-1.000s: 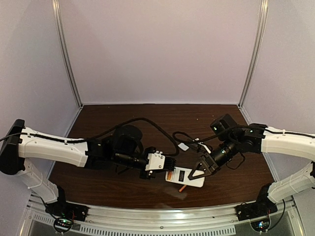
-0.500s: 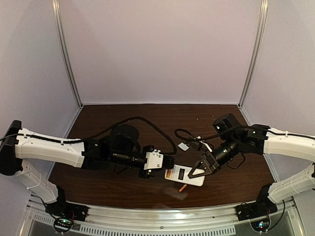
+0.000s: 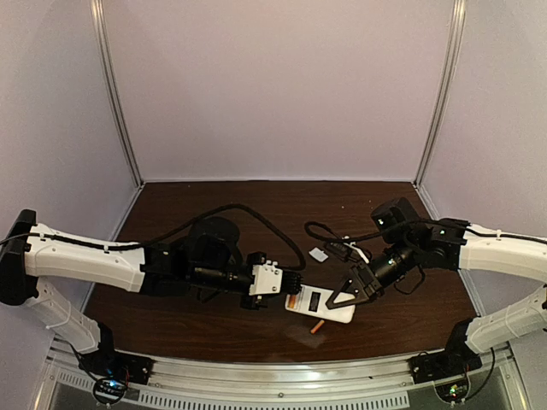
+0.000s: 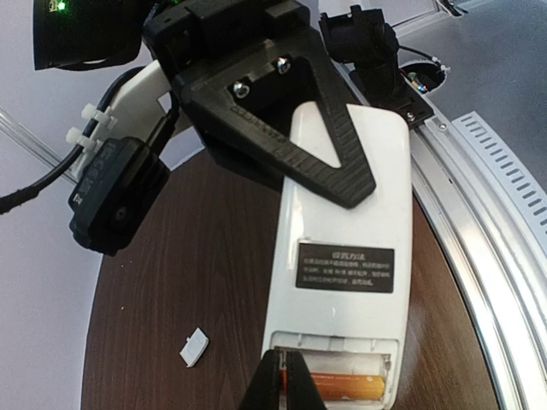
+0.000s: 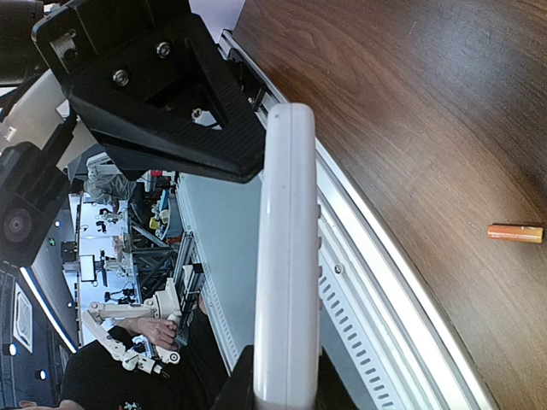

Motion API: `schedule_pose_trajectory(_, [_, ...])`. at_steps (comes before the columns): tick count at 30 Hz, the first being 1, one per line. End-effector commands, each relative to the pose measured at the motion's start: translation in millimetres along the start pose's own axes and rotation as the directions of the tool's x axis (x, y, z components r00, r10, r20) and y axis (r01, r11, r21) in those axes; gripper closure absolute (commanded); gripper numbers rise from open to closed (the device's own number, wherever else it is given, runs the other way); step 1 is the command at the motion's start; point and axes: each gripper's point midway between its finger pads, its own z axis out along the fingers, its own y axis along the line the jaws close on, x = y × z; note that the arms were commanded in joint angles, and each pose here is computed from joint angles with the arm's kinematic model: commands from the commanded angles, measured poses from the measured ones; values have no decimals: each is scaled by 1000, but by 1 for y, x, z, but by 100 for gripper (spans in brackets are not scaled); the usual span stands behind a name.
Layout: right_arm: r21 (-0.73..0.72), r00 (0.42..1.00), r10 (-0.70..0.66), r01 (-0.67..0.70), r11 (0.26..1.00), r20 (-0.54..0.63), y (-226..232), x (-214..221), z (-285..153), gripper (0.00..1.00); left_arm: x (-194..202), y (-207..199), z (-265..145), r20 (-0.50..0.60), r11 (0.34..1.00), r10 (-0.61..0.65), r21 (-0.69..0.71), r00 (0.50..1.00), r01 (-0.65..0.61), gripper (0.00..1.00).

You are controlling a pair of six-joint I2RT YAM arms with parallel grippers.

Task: Load the batteries into the remote control
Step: Load the battery into the battery compartment.

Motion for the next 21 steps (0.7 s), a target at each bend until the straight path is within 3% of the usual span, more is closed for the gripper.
schedule_pose_trajectory(1, [-221,880,-420,464,858,222,102,-29,-39,100,108,-100,-12,-375,940,-68,287,924,186,97])
schedule_pose_trajectory(12, [-232,879,-422,468,852,224,105,-29,-40,100,116,-93,-13,-414,951,-93,231,905,203,95])
schedule_pose_trajectory(16, [-170,892,-408,441,881,195,86,-31,-32,100,94,-71,-14,-344,961,-147,172,927,216,85])
schedule_pose_trajectory(21, [13,917,-362,365,931,167,43,-41,-21,100,50,-23,-38,-169,963,-264,-4,949,268,61])
